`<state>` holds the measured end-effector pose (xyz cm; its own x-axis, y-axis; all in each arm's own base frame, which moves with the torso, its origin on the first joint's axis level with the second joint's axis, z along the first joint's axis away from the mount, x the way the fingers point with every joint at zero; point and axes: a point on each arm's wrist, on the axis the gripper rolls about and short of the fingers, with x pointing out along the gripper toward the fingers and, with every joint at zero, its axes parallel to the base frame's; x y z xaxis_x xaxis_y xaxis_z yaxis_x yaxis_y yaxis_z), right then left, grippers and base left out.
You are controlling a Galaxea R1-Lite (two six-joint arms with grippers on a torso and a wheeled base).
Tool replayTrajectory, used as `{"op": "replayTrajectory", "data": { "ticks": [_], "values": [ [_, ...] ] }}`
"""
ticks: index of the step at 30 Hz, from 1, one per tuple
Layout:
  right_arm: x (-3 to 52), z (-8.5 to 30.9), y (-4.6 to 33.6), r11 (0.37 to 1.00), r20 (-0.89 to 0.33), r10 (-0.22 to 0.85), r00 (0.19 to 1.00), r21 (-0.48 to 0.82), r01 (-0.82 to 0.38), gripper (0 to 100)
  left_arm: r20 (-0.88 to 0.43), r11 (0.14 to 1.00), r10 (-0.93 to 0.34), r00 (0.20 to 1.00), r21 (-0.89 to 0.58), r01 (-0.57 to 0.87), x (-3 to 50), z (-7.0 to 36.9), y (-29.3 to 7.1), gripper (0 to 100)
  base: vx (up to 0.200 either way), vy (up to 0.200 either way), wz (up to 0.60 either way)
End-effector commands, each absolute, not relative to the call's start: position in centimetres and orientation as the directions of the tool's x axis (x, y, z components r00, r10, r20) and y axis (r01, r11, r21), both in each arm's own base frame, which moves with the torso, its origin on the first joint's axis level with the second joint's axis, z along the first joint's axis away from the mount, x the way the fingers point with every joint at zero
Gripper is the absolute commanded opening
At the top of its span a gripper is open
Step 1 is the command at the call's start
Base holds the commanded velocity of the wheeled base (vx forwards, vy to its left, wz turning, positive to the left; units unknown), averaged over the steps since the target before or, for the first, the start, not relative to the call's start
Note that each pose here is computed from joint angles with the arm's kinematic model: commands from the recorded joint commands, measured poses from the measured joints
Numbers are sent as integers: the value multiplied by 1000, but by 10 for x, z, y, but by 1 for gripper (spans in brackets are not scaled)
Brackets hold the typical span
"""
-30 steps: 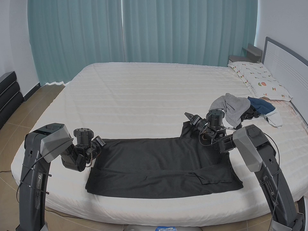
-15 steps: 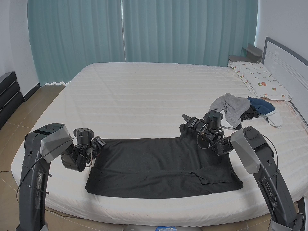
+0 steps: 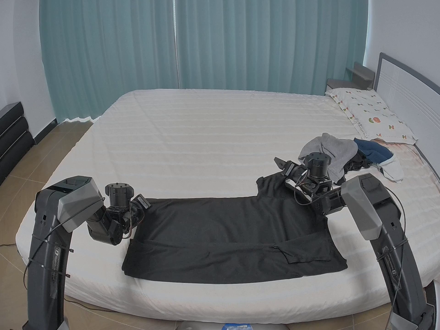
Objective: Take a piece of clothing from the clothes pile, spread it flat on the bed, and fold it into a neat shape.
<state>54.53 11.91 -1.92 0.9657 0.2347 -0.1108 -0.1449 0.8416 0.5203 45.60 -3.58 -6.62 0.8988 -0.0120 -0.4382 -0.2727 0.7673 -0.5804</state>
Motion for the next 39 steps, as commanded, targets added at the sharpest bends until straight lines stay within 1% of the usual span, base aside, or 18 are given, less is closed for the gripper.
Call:
{"op": "replayTrajectory", "data": {
  "ticks": [1, 4, 8, 15, 22, 25, 28, 31, 34, 35, 36, 37, 39],
  "values": [
    [541, -13, 72, 852, -228, 186, 956, 521, -41, 100, -442, 768, -13, 897, -579, -274, 454, -66, -36, 0, 0, 0, 0],
    [537, -24, 53, 851, -299, 189, 935, 526, -4, 100, -421, 766, -15, 907, -587, -260, 455, -66, -36, 0, 0, 0, 0],
    [532, -34, 47, 845, -336, 217, 916, 535, -4, 100, -406, 765, -24, 914, -595, -245, 452, -66, -36, 0, 0, 0, 0],
    [530, -34, 54, 843, -337, 245, 909, 538, -28, 100, -406, 765, -24, 914, -595, -245, 452, -66, -36, 0, 0, 0, 0],
    [525, -35, 57, 854, -357, 247, 901, 519, -28, 100, -406, 765, -22, 914, -595, -246, 453, -66, -35, 0, 0, 0, 0],
    [521, -36, 57, 881, -371, 244, 896, 471, -45, 100, -405, 765, -22, 914, -596, -245, 453, -66, -35, 0, 0, 0, 0],
    [517, -44, 60, 924, -383, 241, 892, 373, -89, 100, -405, 765, -22, 914, -596, -245, 453, -66, -35, 0, 0, 0, 0],
    [515, -50, 64, 941, -391, 237, 890, 321, -109, 100, -406, 765, -22, 914, -595, -246, 453, -67, -35, 0, 0, 0, 0],
    [511, -66, 71, 964, -419, 207, 884, 243, -110, 100, -405, 765, -24, 914, -596, -244, 453, -66, -35, 0, 0, 0, 0],
    [511, -71, 71, 974, -429, 188, 883, 195, -113, 100, -406, 765, -22, 914, -595, -246, 453, -67, -35, 0, 0, 0, 0],
    [511, -71, 71, 974, -429, 188, 883, 195, -113, 100, -406, 765, -22, 914, -595, -246, 453, -67, -35, 0, 0, 0, 0],
    [509, -79, 69, 984, -445, 163, 881, 134, -115, 100, -406, 765, -24, 913, -596, -245, 453, -67, -35, 0, 0, 0, 0],
    [509, -84, 65, 991, -452, 135, 882, 83, -109, 100, -405, 765, -22, 914, -596, -245, 453, -67, -35, 0, 0, 0, 0]
  ]
}}
